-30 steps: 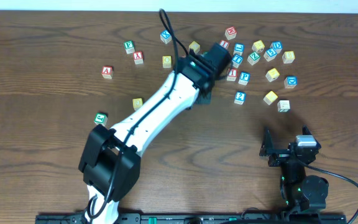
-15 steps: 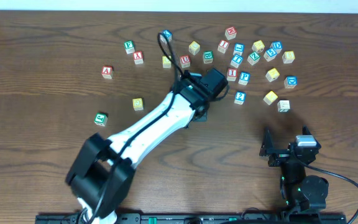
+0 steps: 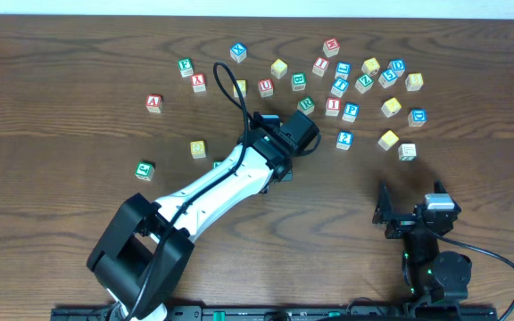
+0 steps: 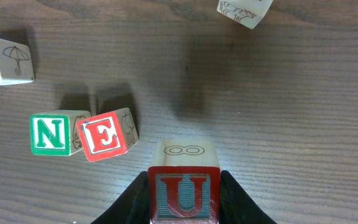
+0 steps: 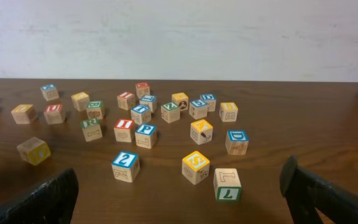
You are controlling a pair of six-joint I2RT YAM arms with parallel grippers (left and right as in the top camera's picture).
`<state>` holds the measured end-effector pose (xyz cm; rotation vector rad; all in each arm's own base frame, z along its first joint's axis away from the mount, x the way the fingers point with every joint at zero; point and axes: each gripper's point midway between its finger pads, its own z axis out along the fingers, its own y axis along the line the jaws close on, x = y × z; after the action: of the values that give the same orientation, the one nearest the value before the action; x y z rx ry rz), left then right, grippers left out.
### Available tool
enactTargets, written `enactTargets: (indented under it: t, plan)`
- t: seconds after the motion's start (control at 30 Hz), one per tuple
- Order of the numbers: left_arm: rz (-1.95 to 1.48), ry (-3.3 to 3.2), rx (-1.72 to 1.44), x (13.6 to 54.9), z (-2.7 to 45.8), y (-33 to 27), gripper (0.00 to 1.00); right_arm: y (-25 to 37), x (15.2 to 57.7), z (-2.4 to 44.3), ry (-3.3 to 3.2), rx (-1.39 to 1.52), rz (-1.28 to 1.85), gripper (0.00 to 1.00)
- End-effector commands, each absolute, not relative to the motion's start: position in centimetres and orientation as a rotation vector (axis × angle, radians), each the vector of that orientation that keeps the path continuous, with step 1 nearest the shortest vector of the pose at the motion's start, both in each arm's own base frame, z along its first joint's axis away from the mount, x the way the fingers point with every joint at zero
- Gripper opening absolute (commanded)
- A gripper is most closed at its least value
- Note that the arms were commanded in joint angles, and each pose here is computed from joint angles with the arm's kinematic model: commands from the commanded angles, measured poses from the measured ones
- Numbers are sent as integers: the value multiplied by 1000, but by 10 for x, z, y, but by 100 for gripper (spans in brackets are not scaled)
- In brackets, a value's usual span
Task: Spell out NEURIPS
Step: 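Carry the red U block toward the right of the red E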
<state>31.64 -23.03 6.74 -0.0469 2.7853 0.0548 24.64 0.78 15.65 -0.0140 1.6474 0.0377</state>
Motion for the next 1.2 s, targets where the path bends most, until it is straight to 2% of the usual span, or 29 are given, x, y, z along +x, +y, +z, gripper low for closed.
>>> enactTargets:
  t: [0.0,1.17]
  plan:
    - [83,2750,-81,321,73,-226,8,6,246,156,1648,2,43,99]
    - [112,2710,-213,329,51,-209,7,6,246,156,1648,2,43,99]
